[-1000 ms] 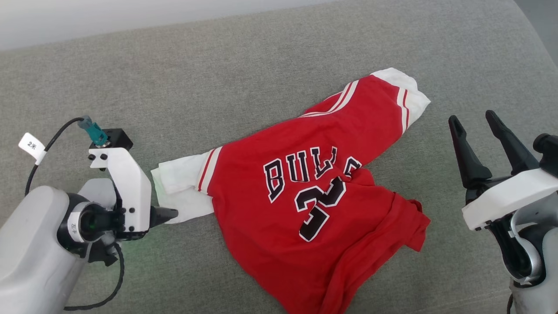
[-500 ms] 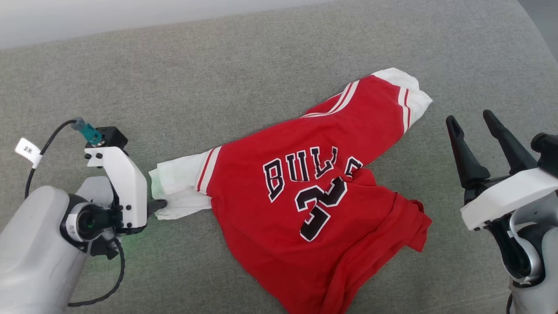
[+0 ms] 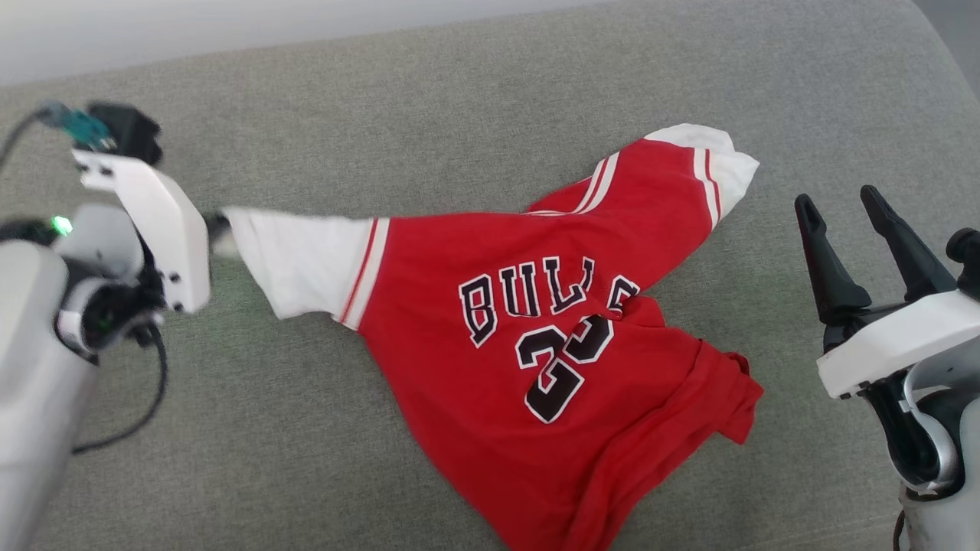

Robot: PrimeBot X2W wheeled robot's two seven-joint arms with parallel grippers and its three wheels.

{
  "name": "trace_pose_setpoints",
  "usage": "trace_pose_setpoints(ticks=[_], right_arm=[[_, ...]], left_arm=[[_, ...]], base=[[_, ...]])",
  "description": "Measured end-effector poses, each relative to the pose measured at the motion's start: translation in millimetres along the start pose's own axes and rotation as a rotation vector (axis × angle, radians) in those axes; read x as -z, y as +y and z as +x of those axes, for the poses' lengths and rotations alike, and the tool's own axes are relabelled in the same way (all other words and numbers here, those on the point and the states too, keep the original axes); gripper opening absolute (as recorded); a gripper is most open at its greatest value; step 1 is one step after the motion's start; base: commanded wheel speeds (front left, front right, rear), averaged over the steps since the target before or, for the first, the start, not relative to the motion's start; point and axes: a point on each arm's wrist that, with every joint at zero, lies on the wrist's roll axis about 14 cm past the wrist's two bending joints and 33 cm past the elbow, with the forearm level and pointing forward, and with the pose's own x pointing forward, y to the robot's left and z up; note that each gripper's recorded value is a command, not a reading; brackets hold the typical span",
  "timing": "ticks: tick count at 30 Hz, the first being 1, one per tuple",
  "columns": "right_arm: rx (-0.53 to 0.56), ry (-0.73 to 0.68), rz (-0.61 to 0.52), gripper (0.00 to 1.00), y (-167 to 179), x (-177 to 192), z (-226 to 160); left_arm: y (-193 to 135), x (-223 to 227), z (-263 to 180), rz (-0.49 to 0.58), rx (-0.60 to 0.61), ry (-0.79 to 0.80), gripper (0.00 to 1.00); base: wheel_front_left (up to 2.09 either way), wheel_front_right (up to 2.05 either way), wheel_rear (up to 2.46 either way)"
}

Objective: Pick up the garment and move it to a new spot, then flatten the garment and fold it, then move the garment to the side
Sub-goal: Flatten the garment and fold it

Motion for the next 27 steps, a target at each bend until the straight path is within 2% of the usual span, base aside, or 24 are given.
trace_pose_setpoints(ticks=[6,10,14,17,20,21,22,23,25,27], right_arm=[[-0.002,-0.008,0.004,1.0,1,-2,0],[-0.001,-0.011,0.003,1.0,1,-2,0],[-0.003,-0.004,0.0,1.0,1,0,2],[-0.01,0.001,-0.004,1.0,3,1,4],[-0.009,0.014,-0.008,1.0,1,4,5],[-0.011,0.019,-0.007,1.0,2,5,5],[-0.012,0.021,-0.006,1.0,2,6,5],[-0.012,0.024,-0.008,1.0,2,6,6],[-0.014,0.028,-0.006,1.0,2,7,6],[-0.018,0.032,-0.006,1.0,3,8,7]], left_arm=[[3,-61,-18,0.127,-0.022,-0.26,0.0],[-12,-70,-20,0.213,0.021,-0.342,0.0],[-6,-43,-9,0.204,0.035,-0.275,0.0],[-2,-15,3,0.16,0.052,-0.193,0.0],[14,9,11,0.11,0.021,-0.094,0.02],[20,15,12,0.086,0.009,-0.07,0.09],[25,21,14,0.071,-0.003,-0.046,0.29],[29,26,15,0.062,-0.013,-0.021,0.65],[35,29,15,0.032,-0.029,0.0,1.0],[38,22,14,0.018,-0.036,-0.01,1.0]], base=[[0.0,0.0,0.0],[0.0,0.0,0.0],[0.0,0.0,0.0],[0.0,0.0,0.0],[0.0,0.0,0.0],[0.0,0.0,0.0],[0.0,0.0,0.0],[0.0,0.0,0.0],[0.0,0.0,0.0],[0.0,0.0,0.0]])
